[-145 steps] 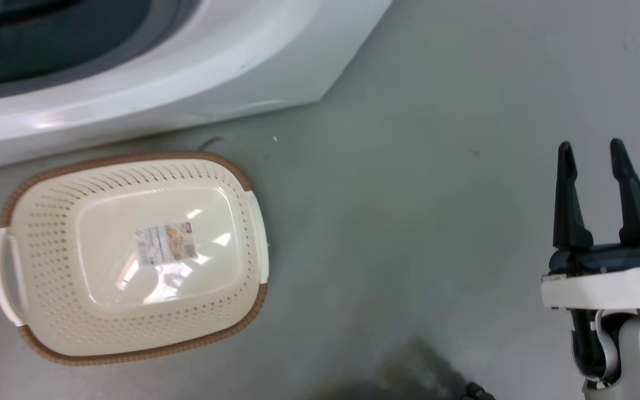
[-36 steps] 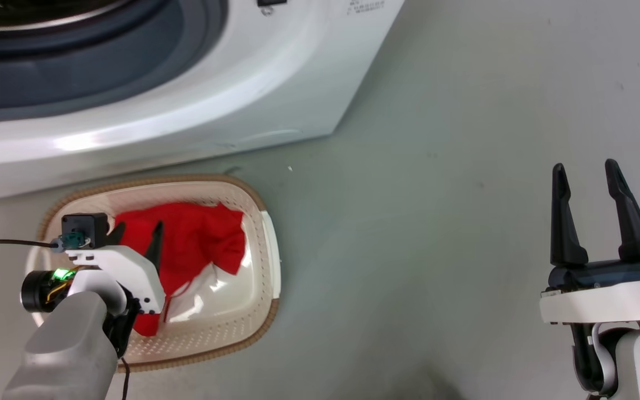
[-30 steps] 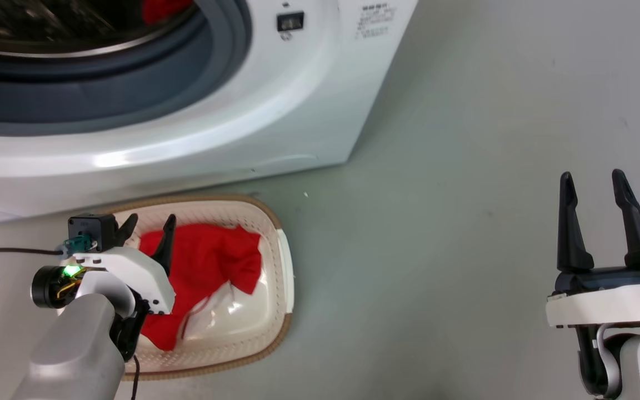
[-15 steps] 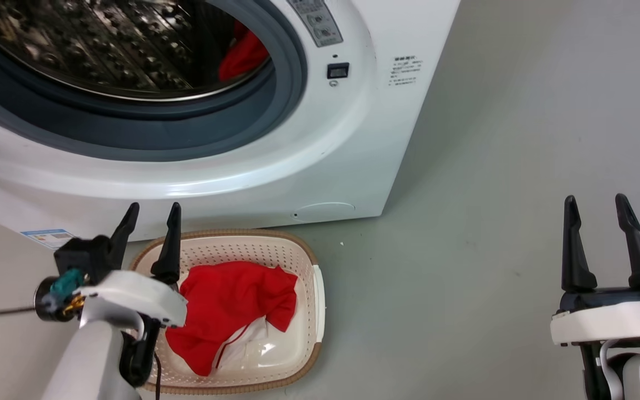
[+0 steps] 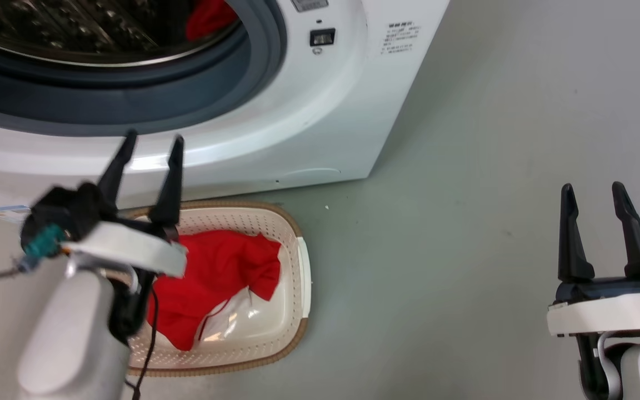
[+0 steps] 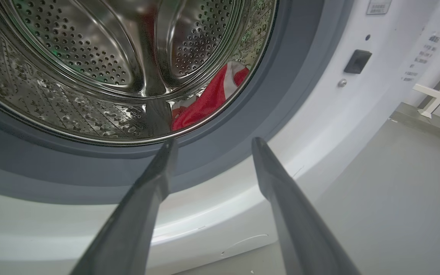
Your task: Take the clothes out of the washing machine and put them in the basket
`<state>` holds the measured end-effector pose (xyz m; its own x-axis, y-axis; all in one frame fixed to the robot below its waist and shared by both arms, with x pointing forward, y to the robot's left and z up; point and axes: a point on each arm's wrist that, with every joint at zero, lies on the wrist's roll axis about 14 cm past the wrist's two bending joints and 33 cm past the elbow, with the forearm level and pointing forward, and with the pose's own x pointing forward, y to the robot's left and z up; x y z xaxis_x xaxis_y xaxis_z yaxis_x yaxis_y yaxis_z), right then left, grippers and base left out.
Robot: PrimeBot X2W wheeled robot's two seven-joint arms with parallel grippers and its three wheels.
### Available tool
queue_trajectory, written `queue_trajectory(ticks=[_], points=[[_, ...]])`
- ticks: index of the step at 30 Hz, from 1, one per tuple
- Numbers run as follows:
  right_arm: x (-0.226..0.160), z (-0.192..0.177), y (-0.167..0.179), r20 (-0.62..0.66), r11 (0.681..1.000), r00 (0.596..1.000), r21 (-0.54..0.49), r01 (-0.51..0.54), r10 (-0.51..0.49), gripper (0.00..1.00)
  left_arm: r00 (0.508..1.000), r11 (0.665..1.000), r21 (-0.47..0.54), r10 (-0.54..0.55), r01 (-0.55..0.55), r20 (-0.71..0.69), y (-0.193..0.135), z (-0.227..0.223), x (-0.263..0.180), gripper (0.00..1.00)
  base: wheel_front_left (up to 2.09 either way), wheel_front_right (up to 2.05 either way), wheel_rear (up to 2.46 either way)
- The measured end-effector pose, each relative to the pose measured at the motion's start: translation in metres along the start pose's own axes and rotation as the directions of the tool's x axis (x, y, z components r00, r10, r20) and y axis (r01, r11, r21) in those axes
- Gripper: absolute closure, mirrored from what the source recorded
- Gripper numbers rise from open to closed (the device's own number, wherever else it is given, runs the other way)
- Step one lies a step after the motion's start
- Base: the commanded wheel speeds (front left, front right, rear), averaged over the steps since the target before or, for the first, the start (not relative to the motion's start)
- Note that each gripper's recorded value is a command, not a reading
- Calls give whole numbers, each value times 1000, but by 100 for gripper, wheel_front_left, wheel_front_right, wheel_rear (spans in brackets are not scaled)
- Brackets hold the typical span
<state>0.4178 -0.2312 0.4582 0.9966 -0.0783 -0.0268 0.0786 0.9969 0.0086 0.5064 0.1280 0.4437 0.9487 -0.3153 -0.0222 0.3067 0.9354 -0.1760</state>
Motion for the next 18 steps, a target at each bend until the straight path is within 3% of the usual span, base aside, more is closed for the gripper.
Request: queue_trajectory(ticks=[8, 18], points=[[6, -26, -8, -66, 1000, 998, 7, 25, -25, 0, 1000, 998, -49, -26, 25, -15, 19, 13, 78, 0, 0, 0, 0], [13, -55, -17, -134, 998, 989, 28, 60, -56, 0, 974, 998, -66, 5, -20, -226, 58, 5, 180, 0, 0, 0, 0]])
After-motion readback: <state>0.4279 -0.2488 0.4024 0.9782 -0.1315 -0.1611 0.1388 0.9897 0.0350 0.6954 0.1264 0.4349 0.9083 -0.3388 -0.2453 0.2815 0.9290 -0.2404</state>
